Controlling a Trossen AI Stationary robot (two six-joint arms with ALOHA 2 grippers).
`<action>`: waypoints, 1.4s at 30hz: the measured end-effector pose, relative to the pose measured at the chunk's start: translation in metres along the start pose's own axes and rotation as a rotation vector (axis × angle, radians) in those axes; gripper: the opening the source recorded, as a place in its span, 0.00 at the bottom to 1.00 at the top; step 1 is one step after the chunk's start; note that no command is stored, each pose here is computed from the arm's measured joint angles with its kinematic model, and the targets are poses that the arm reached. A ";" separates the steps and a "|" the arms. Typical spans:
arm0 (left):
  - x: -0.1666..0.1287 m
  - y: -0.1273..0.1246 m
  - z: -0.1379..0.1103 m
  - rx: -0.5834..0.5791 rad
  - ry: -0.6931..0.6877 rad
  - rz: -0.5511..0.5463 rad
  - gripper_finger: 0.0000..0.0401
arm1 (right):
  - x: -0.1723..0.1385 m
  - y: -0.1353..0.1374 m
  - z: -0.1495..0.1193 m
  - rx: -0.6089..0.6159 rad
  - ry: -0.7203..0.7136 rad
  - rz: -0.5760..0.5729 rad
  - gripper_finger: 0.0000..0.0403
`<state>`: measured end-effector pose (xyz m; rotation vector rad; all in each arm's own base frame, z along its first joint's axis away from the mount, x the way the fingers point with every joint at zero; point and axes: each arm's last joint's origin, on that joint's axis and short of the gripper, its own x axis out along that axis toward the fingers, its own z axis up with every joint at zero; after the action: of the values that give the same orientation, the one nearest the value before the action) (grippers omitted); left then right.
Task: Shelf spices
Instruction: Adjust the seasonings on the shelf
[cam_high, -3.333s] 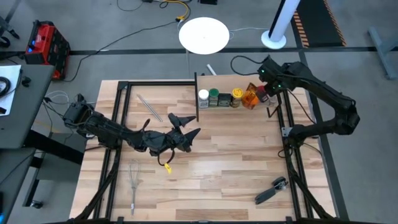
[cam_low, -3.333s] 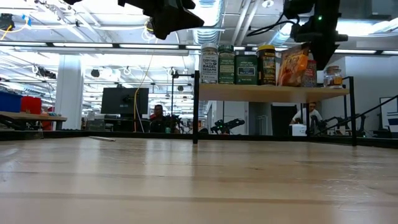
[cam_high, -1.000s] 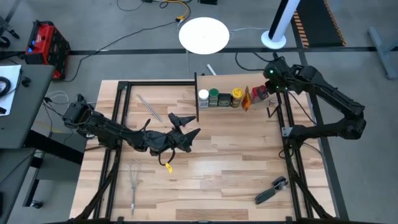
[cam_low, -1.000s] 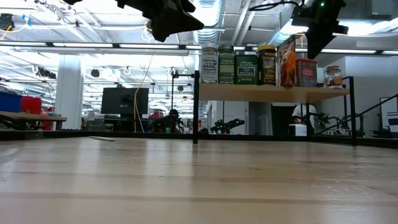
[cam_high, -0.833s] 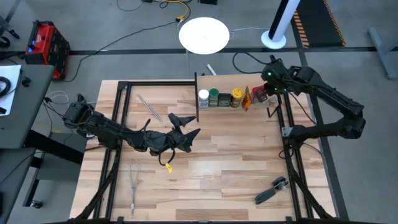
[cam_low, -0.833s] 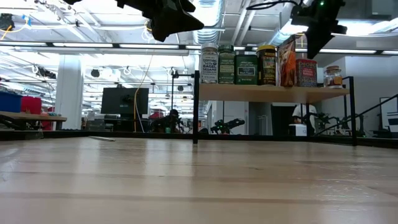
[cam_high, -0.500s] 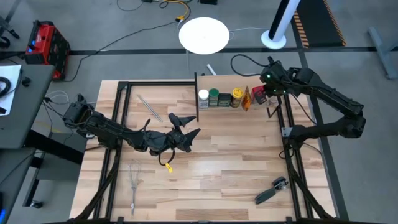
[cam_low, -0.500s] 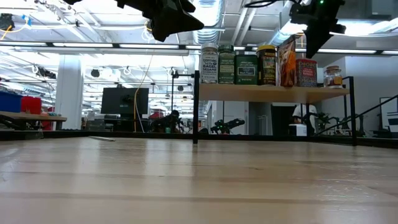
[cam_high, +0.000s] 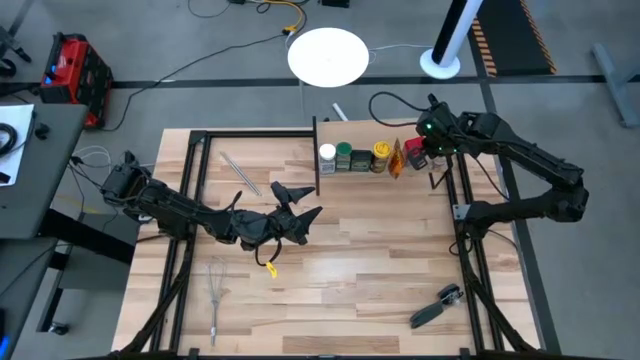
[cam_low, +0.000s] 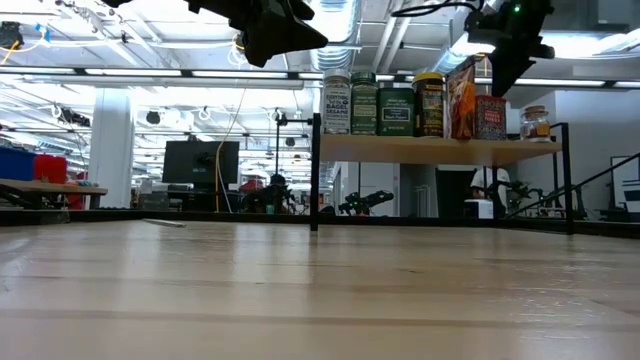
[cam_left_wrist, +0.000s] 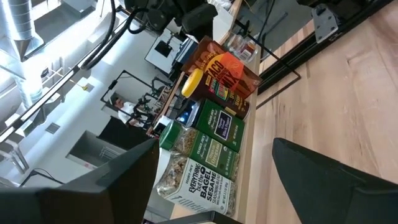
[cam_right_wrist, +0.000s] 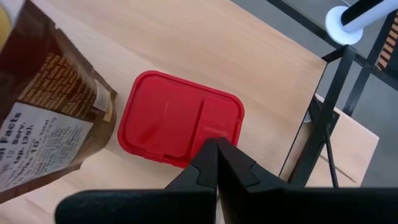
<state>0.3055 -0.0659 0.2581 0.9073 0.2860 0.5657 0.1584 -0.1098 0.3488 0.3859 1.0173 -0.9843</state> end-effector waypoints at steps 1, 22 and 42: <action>0.000 0.000 0.000 0.000 0.000 0.000 0.76 | 0.000 0.000 0.000 0.000 -0.001 0.002 0.01; 0.000 0.000 0.000 -0.001 -0.001 0.001 0.76 | -0.005 0.012 -0.005 0.037 0.002 0.045 0.01; 0.000 0.000 0.000 -0.001 -0.001 0.001 0.76 | -0.017 0.015 -0.008 0.085 0.053 0.110 0.01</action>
<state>0.3054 -0.0659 0.2584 0.9063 0.2843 0.5665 0.1644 -0.0878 0.3568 0.5353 0.9937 -0.9238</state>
